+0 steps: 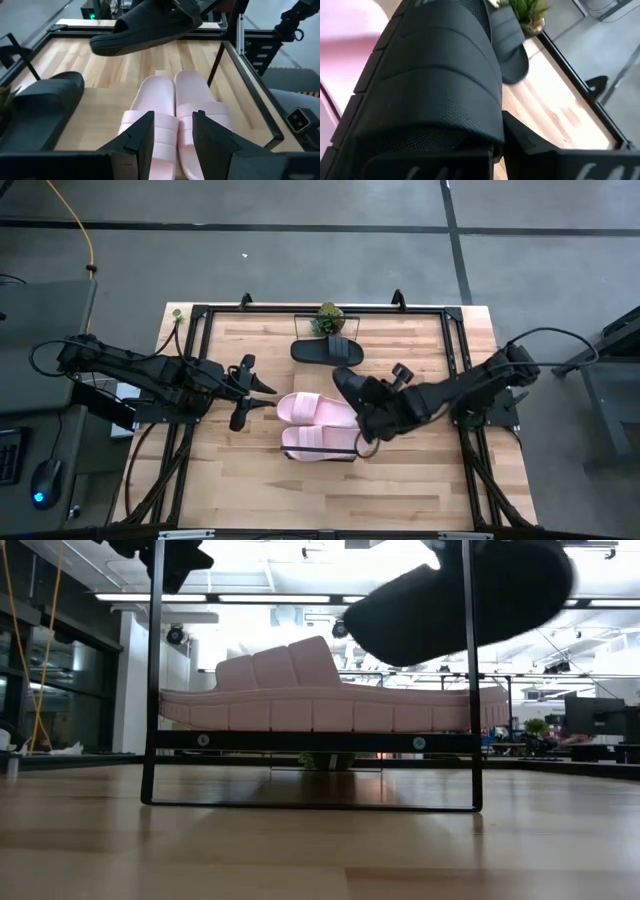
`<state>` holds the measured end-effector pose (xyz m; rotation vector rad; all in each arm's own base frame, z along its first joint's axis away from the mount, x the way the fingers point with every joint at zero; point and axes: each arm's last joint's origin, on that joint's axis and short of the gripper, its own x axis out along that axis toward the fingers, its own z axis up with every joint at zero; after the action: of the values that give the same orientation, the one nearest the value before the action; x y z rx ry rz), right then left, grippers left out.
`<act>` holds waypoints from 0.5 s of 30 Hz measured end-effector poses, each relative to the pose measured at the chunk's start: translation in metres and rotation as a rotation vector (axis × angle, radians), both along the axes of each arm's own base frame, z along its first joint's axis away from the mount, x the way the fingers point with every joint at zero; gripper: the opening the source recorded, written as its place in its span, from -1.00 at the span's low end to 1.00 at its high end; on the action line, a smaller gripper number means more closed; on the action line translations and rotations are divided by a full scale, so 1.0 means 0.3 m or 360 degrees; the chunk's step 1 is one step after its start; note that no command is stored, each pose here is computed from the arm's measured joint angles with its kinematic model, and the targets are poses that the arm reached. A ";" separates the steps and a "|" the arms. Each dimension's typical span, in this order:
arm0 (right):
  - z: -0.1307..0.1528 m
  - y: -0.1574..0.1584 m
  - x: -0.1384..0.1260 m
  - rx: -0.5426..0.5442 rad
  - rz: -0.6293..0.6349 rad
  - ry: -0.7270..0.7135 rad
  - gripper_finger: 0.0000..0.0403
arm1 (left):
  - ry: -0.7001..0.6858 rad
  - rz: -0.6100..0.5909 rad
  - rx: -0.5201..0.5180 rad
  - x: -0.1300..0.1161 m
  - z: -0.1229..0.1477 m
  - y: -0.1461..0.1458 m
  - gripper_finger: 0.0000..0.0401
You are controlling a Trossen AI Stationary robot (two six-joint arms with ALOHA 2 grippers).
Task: Pick and place slides into the shelf
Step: Put the black slide on the shelf
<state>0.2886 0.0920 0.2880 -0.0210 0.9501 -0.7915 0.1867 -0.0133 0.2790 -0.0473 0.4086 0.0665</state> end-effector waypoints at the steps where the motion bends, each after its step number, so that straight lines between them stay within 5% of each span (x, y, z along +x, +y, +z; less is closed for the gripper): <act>1: 0.008 -0.012 0.012 0.0013 -0.0006 -0.0024 -1.00 | 0.0000 0.0006 0.0011 0.000 0.000 0.001 -0.41; 15: 0.045 -0.209 0.120 0.0342 -0.0047 -0.0144 -1.00 | -0.0111 -0.0092 0.0235 0.024 0.013 -0.064 -0.41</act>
<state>0.3247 0.0292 0.3017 0.2143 0.9466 -0.7081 0.1938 -0.0326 0.2829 0.1073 0.3345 0.0376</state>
